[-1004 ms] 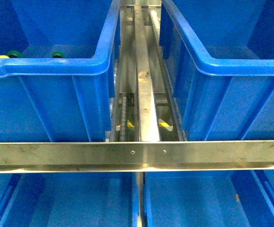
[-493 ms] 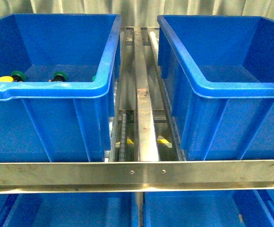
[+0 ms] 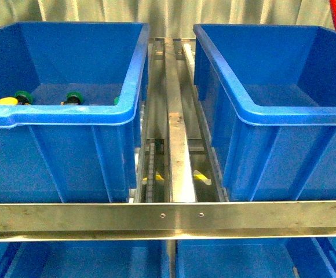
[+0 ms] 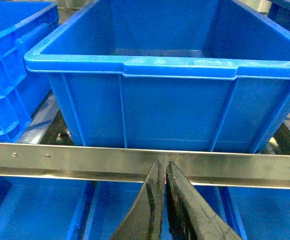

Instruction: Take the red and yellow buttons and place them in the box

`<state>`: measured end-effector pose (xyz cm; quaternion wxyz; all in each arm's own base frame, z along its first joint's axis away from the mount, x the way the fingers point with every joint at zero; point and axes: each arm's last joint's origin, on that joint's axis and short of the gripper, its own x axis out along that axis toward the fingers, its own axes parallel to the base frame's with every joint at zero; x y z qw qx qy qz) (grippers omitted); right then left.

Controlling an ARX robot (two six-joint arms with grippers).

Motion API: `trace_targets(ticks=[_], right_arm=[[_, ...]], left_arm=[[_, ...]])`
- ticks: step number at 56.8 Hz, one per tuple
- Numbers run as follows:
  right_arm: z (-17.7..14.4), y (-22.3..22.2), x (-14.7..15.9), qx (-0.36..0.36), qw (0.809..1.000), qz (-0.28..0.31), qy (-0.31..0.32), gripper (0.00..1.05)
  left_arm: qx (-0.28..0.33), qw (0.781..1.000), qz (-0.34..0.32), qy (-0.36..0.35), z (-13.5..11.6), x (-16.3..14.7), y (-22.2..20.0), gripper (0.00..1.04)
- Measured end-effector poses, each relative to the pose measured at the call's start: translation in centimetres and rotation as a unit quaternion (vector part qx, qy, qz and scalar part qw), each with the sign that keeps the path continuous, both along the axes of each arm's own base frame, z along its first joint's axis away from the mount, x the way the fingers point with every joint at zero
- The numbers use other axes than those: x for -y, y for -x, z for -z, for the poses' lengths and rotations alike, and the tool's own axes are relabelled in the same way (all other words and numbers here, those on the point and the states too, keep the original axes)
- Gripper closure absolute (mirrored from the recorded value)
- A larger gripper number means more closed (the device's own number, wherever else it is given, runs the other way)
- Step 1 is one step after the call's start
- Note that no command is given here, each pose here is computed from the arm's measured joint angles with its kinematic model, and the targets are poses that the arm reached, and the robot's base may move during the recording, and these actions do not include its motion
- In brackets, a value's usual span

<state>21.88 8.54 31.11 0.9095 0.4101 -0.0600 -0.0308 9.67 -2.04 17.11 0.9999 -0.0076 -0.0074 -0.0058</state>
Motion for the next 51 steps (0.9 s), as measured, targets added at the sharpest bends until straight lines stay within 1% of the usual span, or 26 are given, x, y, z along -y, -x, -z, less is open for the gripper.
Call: trace_targets(ticks=[13,17,21,42,44,51], right_arm=[[0.4,0.4,-0.1,-0.007,1.0,0.008,0.028,0.67],[0.3,0.6,-0.1,-0.005,0.999,0.008,0.035,0.67],[0.3,0.8,-0.2,-0.001,0.999,0.008,0.043,0.67],[0.3,1.1,-0.4,0.008,0.999,0.004,0.051,0.67],[0.3,1.1,-0.4,0.009,0.999,0.005,0.05,0.67],[0.4,1.2,-0.4,0.015,0.999,0.011,0.051,0.67]], left_arm=[[0.0,1.0,-0.002,-0.001,0.0,-0.8,0.0,1.02],[-0.004,1.0,0.016,-0.003,0.1,-1.2,0.0,1.02],[-0.004,1.0,-0.007,-0.003,0.2,-1.9,-0.1,1.02],[-0.004,1.0,-0.004,-0.003,0.1,-2.0,-0.1,1.02],[-0.004,1.0,-0.005,-0.003,0.1,-2.0,-0.1,0.98],[-0.004,1.0,-0.005,-0.003,0.1,-2.0,-0.1,0.73]])
